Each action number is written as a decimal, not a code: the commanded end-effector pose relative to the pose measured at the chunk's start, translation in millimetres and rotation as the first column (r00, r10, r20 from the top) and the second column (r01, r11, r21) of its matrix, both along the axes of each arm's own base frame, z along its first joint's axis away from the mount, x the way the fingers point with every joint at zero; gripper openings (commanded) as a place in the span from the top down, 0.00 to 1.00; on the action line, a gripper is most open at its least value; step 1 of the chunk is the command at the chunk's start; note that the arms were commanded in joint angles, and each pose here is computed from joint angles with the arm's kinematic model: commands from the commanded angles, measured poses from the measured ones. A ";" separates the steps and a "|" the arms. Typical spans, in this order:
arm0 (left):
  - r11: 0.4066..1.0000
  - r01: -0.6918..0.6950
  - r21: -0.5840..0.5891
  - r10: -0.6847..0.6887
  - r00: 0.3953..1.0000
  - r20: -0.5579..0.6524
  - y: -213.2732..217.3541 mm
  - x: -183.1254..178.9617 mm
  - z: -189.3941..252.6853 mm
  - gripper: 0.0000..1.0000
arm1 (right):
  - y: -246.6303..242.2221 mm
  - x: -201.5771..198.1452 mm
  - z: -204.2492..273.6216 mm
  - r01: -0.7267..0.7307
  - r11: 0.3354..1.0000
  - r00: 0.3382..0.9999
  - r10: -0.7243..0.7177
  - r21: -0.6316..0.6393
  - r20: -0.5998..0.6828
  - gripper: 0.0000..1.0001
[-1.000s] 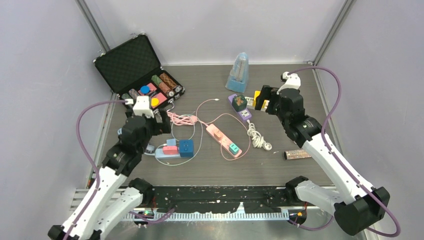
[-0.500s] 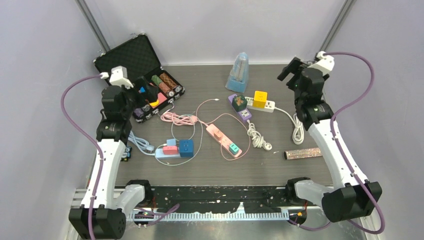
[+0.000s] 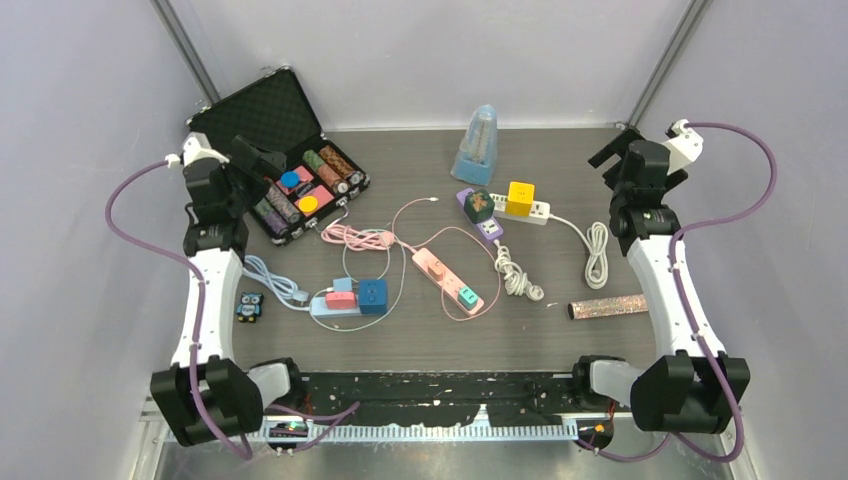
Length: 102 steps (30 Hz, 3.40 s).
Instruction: Insert the plug
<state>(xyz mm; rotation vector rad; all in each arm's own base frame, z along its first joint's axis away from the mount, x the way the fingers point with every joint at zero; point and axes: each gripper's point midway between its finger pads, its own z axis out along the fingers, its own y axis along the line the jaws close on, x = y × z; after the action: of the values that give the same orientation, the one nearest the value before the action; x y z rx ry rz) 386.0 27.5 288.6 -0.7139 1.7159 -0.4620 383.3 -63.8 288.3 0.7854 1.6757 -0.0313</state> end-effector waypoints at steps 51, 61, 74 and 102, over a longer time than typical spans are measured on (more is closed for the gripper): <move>0.877 0.480 0.030 -0.211 0.441 -0.873 -121.4 -124.4 -248.9 0.42 | 49.1 16.7 -84.5 -0.111 0.970 0.942 0.171 0.214 -0.289 0.12; 0.867 0.494 0.061 -0.200 0.457 -0.866 -121.0 -109.3 -250.3 0.80 | 56.5 21.3 -79.2 -0.149 0.962 0.939 0.210 0.229 -0.272 0.12; 0.812 0.537 0.230 -0.243 0.668 -0.703 -122.7 -53.9 -157.7 1.00 | 97.8 34.3 -47.1 -0.322 0.925 0.914 0.360 0.201 -0.190 0.12; 0.659 0.490 0.571 -0.538 0.837 -0.097 -136.2 -75.7 39.0 1.00 | 261.8 8.7 31.6 -0.896 0.441 0.441 0.897 0.054 -0.001 0.11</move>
<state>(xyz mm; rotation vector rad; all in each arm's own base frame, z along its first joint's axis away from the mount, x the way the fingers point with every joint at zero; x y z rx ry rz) 314.9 -98.2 311.1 0.2132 1.9342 -0.2416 399.6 195.7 289.6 -0.1485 2.0449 0.7525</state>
